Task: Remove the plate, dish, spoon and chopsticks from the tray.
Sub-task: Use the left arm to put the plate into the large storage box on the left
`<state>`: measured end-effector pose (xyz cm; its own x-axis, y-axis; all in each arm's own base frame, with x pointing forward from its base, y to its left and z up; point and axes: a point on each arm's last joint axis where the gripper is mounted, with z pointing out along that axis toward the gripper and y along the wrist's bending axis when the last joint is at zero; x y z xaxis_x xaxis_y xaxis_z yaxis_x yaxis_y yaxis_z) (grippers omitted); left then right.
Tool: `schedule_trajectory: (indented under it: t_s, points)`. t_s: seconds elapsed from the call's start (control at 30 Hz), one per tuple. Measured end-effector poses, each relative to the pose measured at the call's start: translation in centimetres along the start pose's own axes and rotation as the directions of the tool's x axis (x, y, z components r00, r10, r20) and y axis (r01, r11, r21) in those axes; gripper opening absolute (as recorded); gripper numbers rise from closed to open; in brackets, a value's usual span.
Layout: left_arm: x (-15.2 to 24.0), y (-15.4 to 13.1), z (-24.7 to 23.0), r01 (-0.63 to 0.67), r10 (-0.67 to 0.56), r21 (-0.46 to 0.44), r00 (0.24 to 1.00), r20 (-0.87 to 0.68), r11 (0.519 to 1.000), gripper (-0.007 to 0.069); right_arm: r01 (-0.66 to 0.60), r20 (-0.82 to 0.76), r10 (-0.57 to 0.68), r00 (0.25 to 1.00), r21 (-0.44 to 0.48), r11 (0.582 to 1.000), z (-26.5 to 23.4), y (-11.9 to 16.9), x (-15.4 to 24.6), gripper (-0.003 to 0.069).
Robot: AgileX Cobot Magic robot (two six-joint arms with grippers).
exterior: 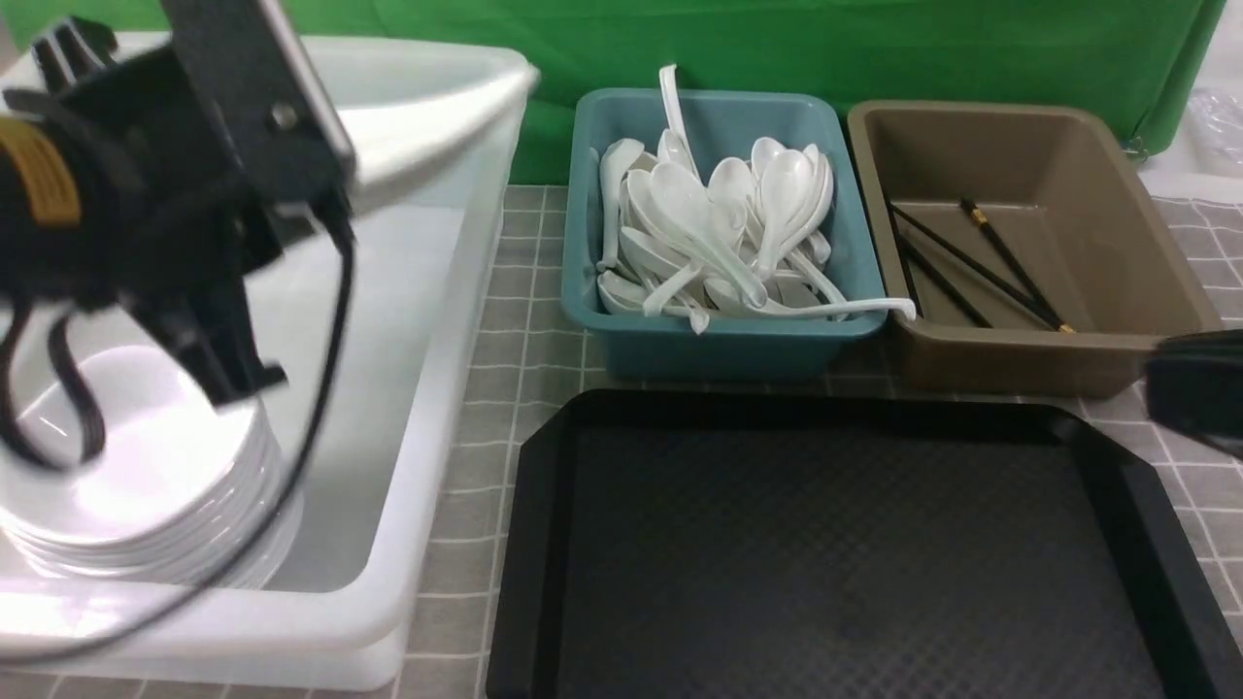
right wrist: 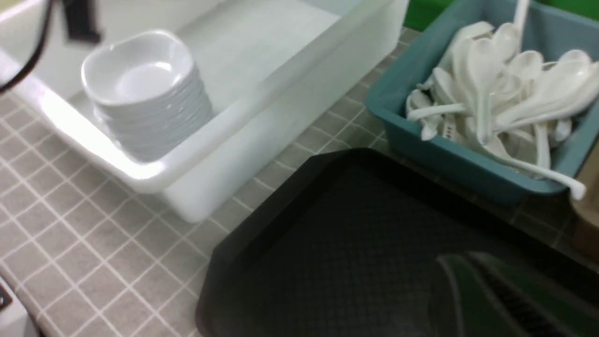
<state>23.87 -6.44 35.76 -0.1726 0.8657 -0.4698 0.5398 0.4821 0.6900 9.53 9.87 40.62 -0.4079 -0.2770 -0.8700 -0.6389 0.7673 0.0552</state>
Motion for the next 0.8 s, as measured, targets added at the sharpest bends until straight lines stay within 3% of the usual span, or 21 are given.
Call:
schedule_trajectory:
  t_s: [0.17,0.33,0.8]
  points:
    - [3.4,1.8,4.0,-0.029,0.027,-0.011,0.991,-0.133,1.0,0.0034,0.034,-0.021,-0.034,0.999,-0.017,0.999,0.6,0.3,0.0,0.0025]
    - [5.8,2.0,8.9,-0.014,0.03,0.066,0.971,-0.238,0.998,0.0034,0.046,-0.026,-0.047,0.999,-0.019,0.999,0.6,0.3,0.0,0.0033]
    - [6.5,3.0,18.6,0.048,0.005,0.149,0.942,-0.337,0.988,0.0038,0.09,-0.077,-0.09,0.993,-0.011,0.996,0.6,0.2,0.5,0.0052]
